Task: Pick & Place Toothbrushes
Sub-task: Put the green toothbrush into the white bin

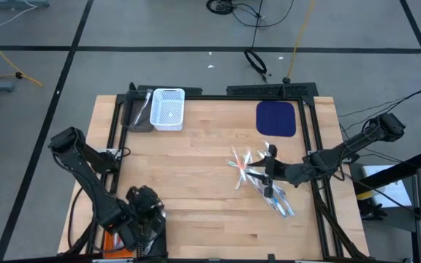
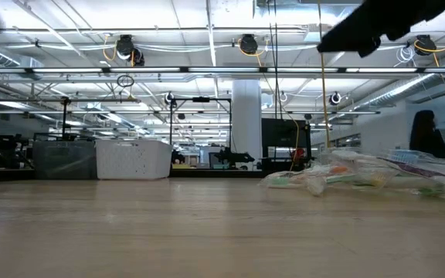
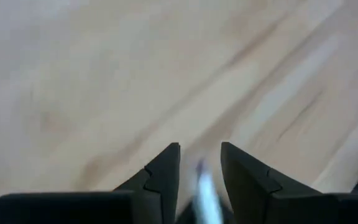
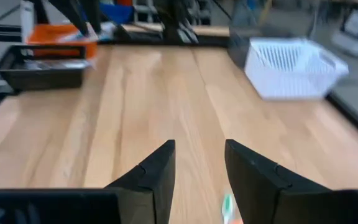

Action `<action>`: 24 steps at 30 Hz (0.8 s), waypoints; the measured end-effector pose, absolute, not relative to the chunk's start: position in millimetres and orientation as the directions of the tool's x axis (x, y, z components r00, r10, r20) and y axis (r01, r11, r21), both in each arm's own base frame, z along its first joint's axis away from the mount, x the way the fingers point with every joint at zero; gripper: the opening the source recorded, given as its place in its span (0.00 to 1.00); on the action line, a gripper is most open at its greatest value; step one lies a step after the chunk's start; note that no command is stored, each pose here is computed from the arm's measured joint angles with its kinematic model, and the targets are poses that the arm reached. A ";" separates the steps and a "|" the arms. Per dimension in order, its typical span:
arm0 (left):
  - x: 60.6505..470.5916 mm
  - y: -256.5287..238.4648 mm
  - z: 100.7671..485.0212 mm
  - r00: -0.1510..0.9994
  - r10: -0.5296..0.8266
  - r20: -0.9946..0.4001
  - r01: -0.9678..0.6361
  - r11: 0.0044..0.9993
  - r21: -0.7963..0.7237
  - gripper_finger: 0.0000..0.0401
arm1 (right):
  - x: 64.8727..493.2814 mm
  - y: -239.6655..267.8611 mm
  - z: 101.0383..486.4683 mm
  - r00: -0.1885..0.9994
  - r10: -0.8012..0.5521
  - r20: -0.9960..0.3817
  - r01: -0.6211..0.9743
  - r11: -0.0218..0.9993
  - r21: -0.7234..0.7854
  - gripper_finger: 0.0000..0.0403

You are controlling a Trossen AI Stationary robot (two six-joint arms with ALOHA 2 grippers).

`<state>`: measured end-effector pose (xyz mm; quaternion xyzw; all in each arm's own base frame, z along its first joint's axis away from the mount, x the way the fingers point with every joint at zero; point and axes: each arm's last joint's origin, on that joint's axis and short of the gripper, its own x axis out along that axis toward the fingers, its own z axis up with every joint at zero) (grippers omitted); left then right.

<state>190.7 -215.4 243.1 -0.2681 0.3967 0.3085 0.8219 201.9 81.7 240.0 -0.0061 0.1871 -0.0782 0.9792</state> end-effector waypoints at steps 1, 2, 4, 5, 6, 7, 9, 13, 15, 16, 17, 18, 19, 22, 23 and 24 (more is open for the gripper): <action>191.2 -213.8 245.9 0.532 0.320 -0.784 -0.704 0.682 -0.199 0.29 | 201.6 79.2 237.5 0.906 -0.169 -0.388 0.168 0.985 -0.036 0.32; 191.6 -212.6 248.2 0.564 0.343 -0.752 -0.688 0.699 -0.197 0.29 | 201.0 76.9 235.0 0.893 -0.182 -0.411 0.183 0.982 -0.036 0.32; 192.8 -209.9 252.3 0.615 0.384 -0.688 -0.661 0.727 -0.186 0.29 | 199.8 71.4 229.9 0.864 -0.213 -0.456 0.220 0.975 -0.038 0.32; 193.9 -208.3 254.1 0.635 0.404 -0.658 -0.654 0.735 -0.180 0.29 | 199.1 68.4 227.5 0.848 -0.229 -0.478 0.243 0.969 -0.033 0.32; 195.1 -207.0 255.2 0.651 0.423 -0.631 -0.648 0.742 -0.171 0.29 | 198.5 65.1 225.2 0.831 -0.247 -0.498 0.271 0.962 -0.026 0.32; 196.4 -205.6 255.8 0.660 0.439 -0.610 -0.645 0.747 -0.161 0.29 | 197.8 61.6 223.1 0.812 -0.266 -0.519 0.302 0.953 -0.016 0.32; 199.2 -203.2 256.6 0.669 0.460 -0.583 -0.641 0.755 -0.140 0.29 | 196.3 53.7 218.8 0.772 -0.306 -0.557 0.368 0.930 0.000 0.32; 206.4 -196.5 256.6 0.659 0.488 -0.572 -0.657 0.744 -0.122 0.29 | 191.2 36.8 210.2 0.670 -0.389 -0.632 0.501 0.865 -0.001 0.32; 209.7 -193.0 256.8 0.655 0.503 -0.564 -0.669 0.733 -0.122 0.29 | 187.2 29.5 206.3 0.611 -0.429 -0.665 0.571 0.821 -0.006 0.32; 211.2 -191.4 257.0 0.653 0.511 -0.559 -0.674 0.728 -0.122 0.29 | 185.0 26.4 204.4 0.583 -0.444 -0.680 0.599 0.801 -0.009 0.32; 212.6 -189.8 257.0 0.650 0.517 -0.557 -0.677 0.727 -0.116 0.29 | 183.1 23.8 202.4 0.559 -0.455 -0.694 0.622 0.783 -0.012 0.32; 214.1 -188.1 257.0 0.646 0.522 -0.557 -0.679 0.726 -0.108 0.29 | 181.3 21.4 199.4 0.539 -0.464 -0.703 0.642 0.766 -0.013 0.32; 215.4 -186.6 257.0 0.642 0.526 -0.557 -0.680 0.726 -0.099 0.29 | 179.5 19.4 196.1 0.522 -0.470 -0.711 0.658 0.753 -0.015 0.32; 219.0 -183.2 257.0 0.634 0.534 -0.559 -0.685 0.723 -0.087 0.29 | 175.5 14.5 185.0 0.491 -0.452 -0.745 0.666 0.746 -0.013 0.32; 220.1 -182.3 257.0 0.633 0.536 -0.559 -0.688 0.720 -0.088 0.29 | 174.5 12.9 181.5 0.485 -0.438 -0.757 0.666 0.746 -0.005 0.32; 220.8 -181.7 257.0 0.632 0.537 -0.559 -0.690 0.718 -0.090 0.29 | 173.2 11.3 177.9 0.477 -0.424 -0.770 0.667 0.745 0.003 0.32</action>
